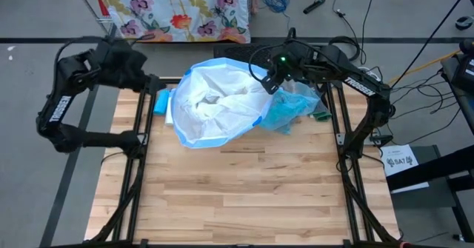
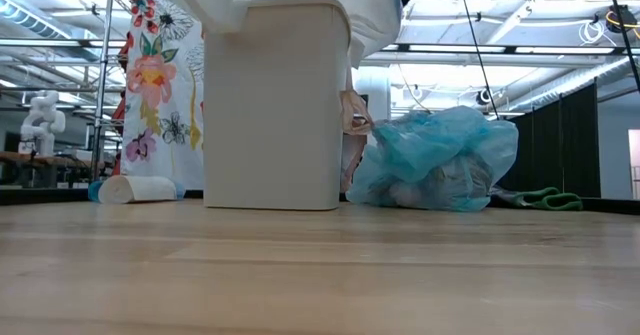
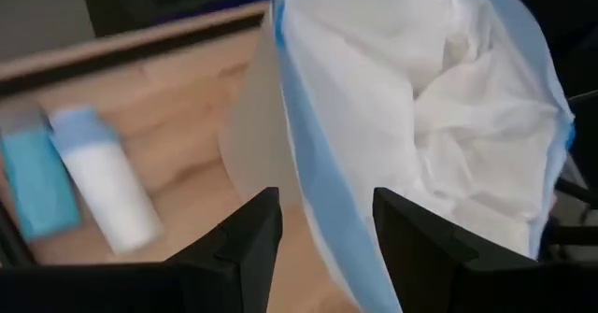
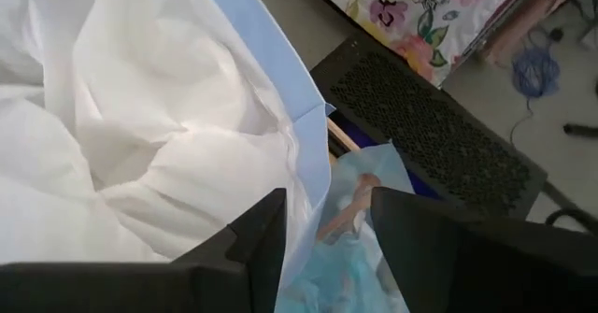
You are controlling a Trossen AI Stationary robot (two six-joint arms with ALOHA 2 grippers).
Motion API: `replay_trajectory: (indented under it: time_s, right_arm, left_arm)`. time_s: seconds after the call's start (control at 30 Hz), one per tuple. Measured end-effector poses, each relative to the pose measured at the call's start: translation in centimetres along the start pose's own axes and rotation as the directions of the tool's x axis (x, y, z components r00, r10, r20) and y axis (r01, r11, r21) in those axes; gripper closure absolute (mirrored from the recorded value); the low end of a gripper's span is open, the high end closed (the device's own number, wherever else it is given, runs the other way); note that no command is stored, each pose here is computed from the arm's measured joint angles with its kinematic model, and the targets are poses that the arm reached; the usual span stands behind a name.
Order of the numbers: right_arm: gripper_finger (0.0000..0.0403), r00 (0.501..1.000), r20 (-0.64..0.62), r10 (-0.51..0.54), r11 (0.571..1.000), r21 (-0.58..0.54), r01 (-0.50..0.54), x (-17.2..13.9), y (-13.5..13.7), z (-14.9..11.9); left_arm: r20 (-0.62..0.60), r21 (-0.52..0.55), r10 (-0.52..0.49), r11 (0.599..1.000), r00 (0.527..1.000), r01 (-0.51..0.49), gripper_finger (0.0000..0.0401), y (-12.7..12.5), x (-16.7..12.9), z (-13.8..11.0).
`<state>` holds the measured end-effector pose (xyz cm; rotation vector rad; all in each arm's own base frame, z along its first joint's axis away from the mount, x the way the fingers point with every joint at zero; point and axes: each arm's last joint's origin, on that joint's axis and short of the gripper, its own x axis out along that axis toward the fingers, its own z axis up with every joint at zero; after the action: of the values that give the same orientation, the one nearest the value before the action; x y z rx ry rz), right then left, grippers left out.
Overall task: Place trash/remove bag and relplace
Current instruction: Put the white trash bag into the white trash bin
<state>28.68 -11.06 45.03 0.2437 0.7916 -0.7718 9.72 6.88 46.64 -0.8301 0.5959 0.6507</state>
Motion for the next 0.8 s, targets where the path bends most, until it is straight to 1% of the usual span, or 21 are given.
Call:
replay_trajectory:
  time_s: [0.1,0.17,0.3,0.33,0.37,0.47,0.57,0.63,0.73,0.8]
  right_arm:
    - [0.0252,1.000,0.000,0.000,0.999,-0.047,0.000,0.0,0.0,0.0]
    - [0.0252,1.000,0.000,-0.001,0.998,-0.070,0.001,0.0,0.0,0.0]
    - [0.0252,1.000,-0.001,-0.013,0.995,-0.102,0.013,0.1,-0.4,0.1]
    - [0.0252,1.000,-0.002,-0.018,0.994,-0.107,0.017,0.2,-0.6,0.1]
    - [0.0252,1.000,-0.003,-0.022,0.994,-0.109,0.022,0.3,-0.8,0.2]
    - [0.0252,1.000,-0.004,-0.030,0.993,-0.115,0.029,0.4,-1.1,0.3]
    - [0.0252,0.999,-0.007,-0.034,0.992,-0.126,0.033,0.5,-1.3,0.3]
    - [0.0252,0.999,-0.008,-0.034,0.989,-0.144,0.032,0.5,-1.3,0.3]
    - [0.0252,0.999,-0.008,-0.032,0.986,-0.166,0.031,0.4,-1.3,0.3]
    - [0.0252,0.999,-0.008,-0.033,0.985,-0.170,0.031,0.5,-1.3,0.3]
  left_arm:
    - [-0.045,-0.044,0.022,0.999,0.999,-0.024,0.0228,-0.4,1.2,-1.1]
    - [-0.043,-0.059,0.032,0.998,0.999,-0.035,0.0228,-1.0,2.1,-1.5]
    - [0.046,-0.061,-0.037,0.997,0.998,0.040,0.0228,-3.1,3.3,-1.8]
    - [0.056,-0.058,-0.041,0.997,0.998,0.044,0.0228,-3.6,3.8,-1.9]
    - [0.046,-0.056,-0.017,0.998,0.999,0.020,0.0228,-4.0,4.3,-2.1]
    - [0.019,-0.047,0.096,0.994,0.995,-0.095,0.0228,-4.6,5.7,-2.8]
    - [0.057,-0.049,0.181,0.983,0.982,-0.179,0.0228,-5.0,6.7,-2.9]
    - [0.082,-0.053,0.167,0.985,0.983,-0.163,0.0228,-5.4,6.8,-2.8]
    - [0.122,-0.059,0.100,0.994,0.988,-0.093,0.0228,-6.1,6.7,-2.6]
    - [0.140,-0.058,0.095,0.994,0.986,-0.088,0.0228,-6.2,6.7,-2.5]
